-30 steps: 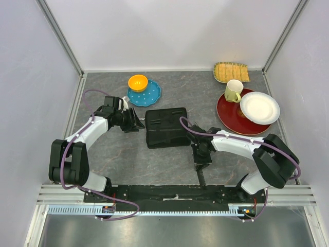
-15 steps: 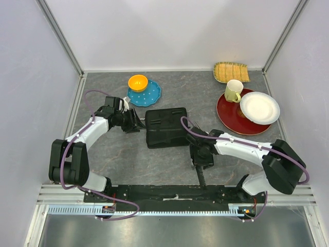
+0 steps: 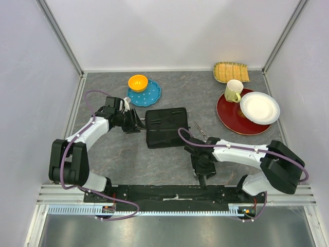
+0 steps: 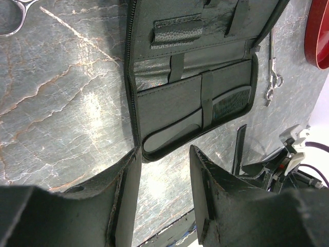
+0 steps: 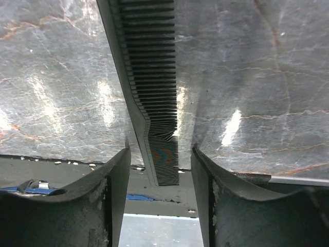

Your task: Sort the hair-cutting tools

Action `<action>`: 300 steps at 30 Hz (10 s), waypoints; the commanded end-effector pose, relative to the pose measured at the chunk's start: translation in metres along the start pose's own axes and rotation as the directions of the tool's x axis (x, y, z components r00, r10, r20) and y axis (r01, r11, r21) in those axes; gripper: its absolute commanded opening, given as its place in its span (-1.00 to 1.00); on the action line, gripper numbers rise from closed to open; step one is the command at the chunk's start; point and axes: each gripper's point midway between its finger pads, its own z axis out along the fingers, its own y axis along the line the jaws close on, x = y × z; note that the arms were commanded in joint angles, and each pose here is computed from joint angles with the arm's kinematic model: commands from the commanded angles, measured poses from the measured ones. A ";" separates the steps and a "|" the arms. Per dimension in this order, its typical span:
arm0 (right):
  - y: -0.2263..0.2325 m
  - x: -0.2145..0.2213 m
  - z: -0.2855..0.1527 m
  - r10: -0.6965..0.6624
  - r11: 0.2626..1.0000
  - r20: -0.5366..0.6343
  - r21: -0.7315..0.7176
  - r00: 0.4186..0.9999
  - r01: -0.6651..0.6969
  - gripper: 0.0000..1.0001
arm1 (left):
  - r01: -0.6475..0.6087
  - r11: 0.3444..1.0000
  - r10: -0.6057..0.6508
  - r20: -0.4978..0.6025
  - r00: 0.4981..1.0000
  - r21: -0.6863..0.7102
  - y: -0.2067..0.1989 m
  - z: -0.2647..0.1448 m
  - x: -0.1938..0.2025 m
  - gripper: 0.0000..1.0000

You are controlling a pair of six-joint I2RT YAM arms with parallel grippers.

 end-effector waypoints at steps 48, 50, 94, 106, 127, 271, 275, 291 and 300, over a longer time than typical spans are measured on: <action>0.144 -0.155 -0.164 -0.295 0.845 0.610 -0.194 0.736 0.499 -0.66 | -0.372 0.726 0.296 0.226 0.928 0.578 -0.158 -0.082 -0.020 0.37; 0.150 -0.156 -0.172 -0.299 0.826 0.627 -0.207 0.719 0.524 -0.67 | -0.361 0.734 0.285 0.222 0.933 0.576 -0.160 -0.080 -0.021 0.38; 0.122 -0.256 -0.491 0.661 0.430 0.670 -0.708 0.338 0.560 0.96 | -0.284 0.772 -0.132 0.580 0.804 0.569 -0.293 -0.295 -0.210 -0.95; 0.162 -0.262 -0.548 0.644 0.108 0.613 -0.665 0.458 0.739 0.47 | -0.196 0.699 -0.356 0.572 0.739 0.688 -0.307 -0.339 -0.217 -0.95; 0.177 -0.283 -0.522 0.599 0.127 0.609 -0.714 0.520 0.689 -0.28 | -0.195 0.699 -0.343 0.561 0.753 0.688 -0.299 -0.328 -0.206 -0.95; 0.025 -0.212 0.018 0.104 0.941 0.281 -0.337 0.954 -0.003 0.57 | 0.180 0.978 -0.190 -0.100 0.977 -0.103 0.026 0.055 0.021 0.14; 0.014 -0.221 -0.008 0.124 0.949 0.332 -0.316 0.935 -0.014 0.57 | 0.152 0.983 -0.160 -0.078 0.984 -0.101 0.021 0.048 0.011 0.14; -0.051 -0.245 -0.048 -0.180 0.983 0.376 0.113 0.909 0.148 0.39 | 0.037 0.994 -0.025 0.113 0.993 -0.107 -0.010 -0.006 -0.045 0.24; -0.046 -0.237 -0.022 -0.272 0.962 0.251 0.091 0.929 0.257 0.34 | 0.020 0.997 -0.010 0.129 0.992 -0.069 -0.020 -0.015 -0.050 0.29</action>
